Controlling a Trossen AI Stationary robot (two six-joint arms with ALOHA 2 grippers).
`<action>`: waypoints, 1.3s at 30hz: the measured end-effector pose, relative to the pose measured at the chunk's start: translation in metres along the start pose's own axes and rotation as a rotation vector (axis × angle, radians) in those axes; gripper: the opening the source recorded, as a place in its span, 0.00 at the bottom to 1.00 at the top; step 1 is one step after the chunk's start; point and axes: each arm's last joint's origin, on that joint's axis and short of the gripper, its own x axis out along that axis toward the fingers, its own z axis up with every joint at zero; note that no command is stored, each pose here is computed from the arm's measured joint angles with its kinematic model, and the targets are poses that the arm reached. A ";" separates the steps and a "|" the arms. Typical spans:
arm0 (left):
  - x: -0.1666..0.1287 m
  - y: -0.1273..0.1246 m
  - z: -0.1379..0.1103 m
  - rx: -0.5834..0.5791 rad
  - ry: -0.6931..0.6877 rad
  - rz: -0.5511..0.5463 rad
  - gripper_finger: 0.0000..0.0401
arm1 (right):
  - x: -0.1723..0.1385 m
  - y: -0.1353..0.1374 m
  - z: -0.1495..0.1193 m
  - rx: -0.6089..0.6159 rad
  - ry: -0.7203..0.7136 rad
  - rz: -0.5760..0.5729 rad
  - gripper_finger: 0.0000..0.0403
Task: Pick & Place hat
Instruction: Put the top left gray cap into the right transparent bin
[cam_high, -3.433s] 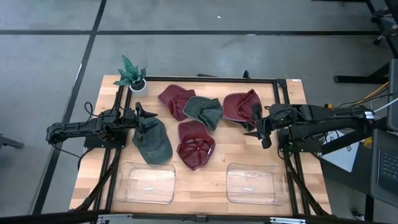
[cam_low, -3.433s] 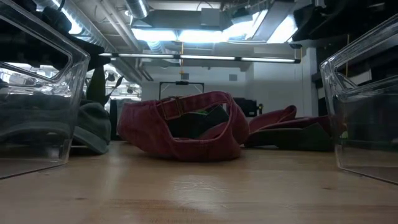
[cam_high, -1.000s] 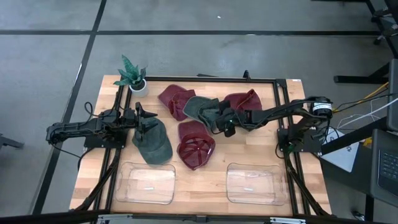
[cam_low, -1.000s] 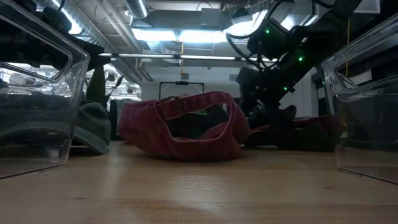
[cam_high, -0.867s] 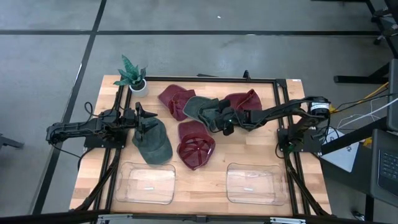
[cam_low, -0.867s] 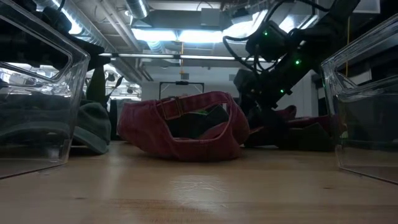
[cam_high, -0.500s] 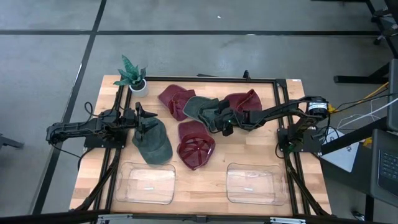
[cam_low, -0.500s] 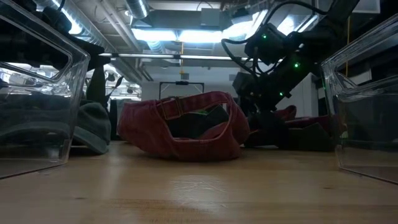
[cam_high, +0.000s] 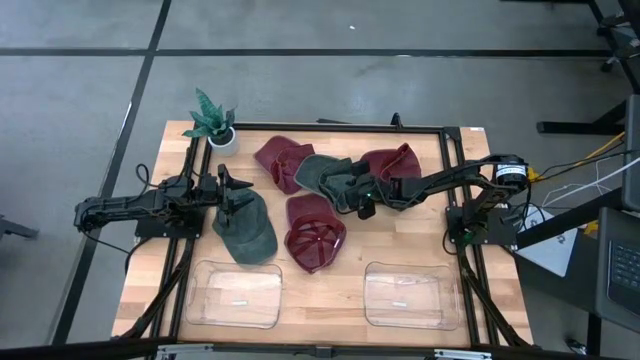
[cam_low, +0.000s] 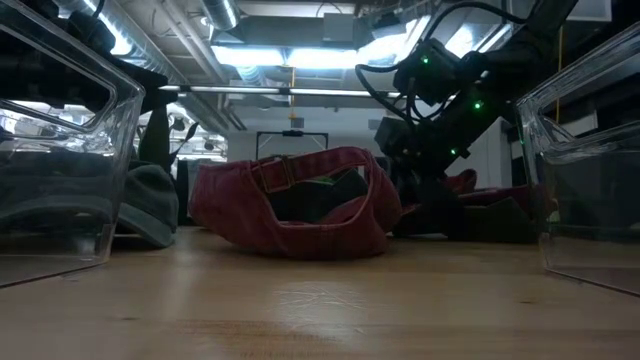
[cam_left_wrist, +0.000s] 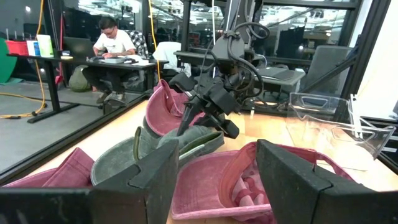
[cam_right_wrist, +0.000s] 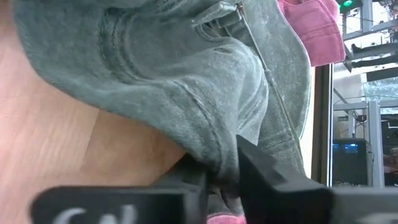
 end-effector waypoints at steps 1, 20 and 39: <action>0.000 0.000 0.000 0.000 -0.001 0.000 0.52 | 0.000 0.000 0.000 0.000 0.000 0.000 0.10; 0.000 0.000 0.000 0.000 0.000 0.000 0.52 | 0.000 0.000 -0.002 0.117 -0.009 0.042 0.08; 0.000 0.000 0.000 0.000 0.000 -0.001 0.52 | -0.031 -0.022 -0.009 0.578 -0.043 0.199 0.08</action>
